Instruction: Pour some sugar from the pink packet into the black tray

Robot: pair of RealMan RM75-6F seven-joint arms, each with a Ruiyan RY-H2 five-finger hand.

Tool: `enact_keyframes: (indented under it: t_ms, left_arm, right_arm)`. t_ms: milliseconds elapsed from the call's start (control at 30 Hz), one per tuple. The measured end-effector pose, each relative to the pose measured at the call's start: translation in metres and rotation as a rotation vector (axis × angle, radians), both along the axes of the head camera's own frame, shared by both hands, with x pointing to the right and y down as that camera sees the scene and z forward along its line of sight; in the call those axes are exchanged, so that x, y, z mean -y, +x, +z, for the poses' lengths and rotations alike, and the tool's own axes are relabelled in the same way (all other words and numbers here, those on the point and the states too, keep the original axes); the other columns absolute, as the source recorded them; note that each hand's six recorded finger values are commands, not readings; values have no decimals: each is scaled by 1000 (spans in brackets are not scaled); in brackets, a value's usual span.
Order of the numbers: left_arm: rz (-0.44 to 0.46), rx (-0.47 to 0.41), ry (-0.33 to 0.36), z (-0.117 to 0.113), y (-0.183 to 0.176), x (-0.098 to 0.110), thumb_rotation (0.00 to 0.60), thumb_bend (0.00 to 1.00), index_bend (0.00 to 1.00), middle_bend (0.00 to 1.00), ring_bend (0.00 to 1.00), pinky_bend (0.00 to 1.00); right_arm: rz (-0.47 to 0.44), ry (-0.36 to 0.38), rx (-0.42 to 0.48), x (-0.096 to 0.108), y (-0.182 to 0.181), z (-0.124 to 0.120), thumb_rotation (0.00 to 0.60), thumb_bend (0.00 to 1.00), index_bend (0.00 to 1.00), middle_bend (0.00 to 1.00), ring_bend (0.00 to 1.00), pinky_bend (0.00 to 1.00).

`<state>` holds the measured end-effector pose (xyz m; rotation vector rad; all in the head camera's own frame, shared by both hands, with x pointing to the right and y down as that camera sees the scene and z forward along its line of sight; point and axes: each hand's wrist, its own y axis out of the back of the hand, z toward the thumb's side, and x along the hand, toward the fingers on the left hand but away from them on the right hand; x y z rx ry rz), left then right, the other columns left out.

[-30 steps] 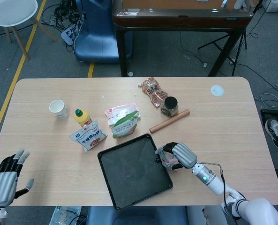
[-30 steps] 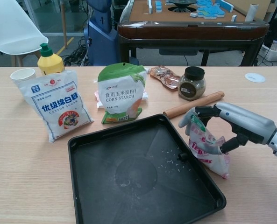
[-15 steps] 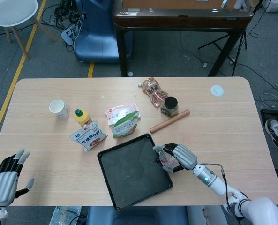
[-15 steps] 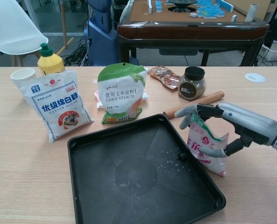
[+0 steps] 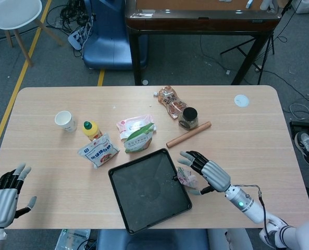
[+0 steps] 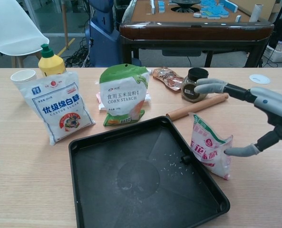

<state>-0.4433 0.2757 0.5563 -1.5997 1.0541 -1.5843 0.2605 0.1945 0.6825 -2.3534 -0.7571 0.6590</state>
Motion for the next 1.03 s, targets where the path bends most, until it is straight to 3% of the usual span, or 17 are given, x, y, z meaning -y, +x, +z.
enact_keyframes:
  t_ms: [167,333,467,667,833,1033]
  left_arm:
    - [1,-7,5,1,-3,3,600,279,109,60,77,60]
    - [-2,-14,7,3,-5,3,600,279,109,59,77,60]
    - [1,-24,10,6,-5,3,600,279,109,60,76,60]
    - [10,-29,33,3,-2,4,600,279,109,60,77,58]
    - [16,-36,35,4,1,5,600,279,109,60,77,57]
    - [17,-36,34,6,2,5,600,279,109,60,77,56]
  right_arm:
    - [68,129,-116,9,28,-26,600,193,38,119,65,5]
    - [182,218,-297,12,69,-55,600,207,109,191,130,97]
    - [280,245,-451,12,113,-75,600,207,124,206,140,114]
    - [389,227,-601,-3,155,-98,600,207,133,206,140,114]
    - [471,212,-650,-12,178,-111,600,207,148,206,140,114]
    - [479,218,-645,-13,180,-117,600,207,148,207,140,114]
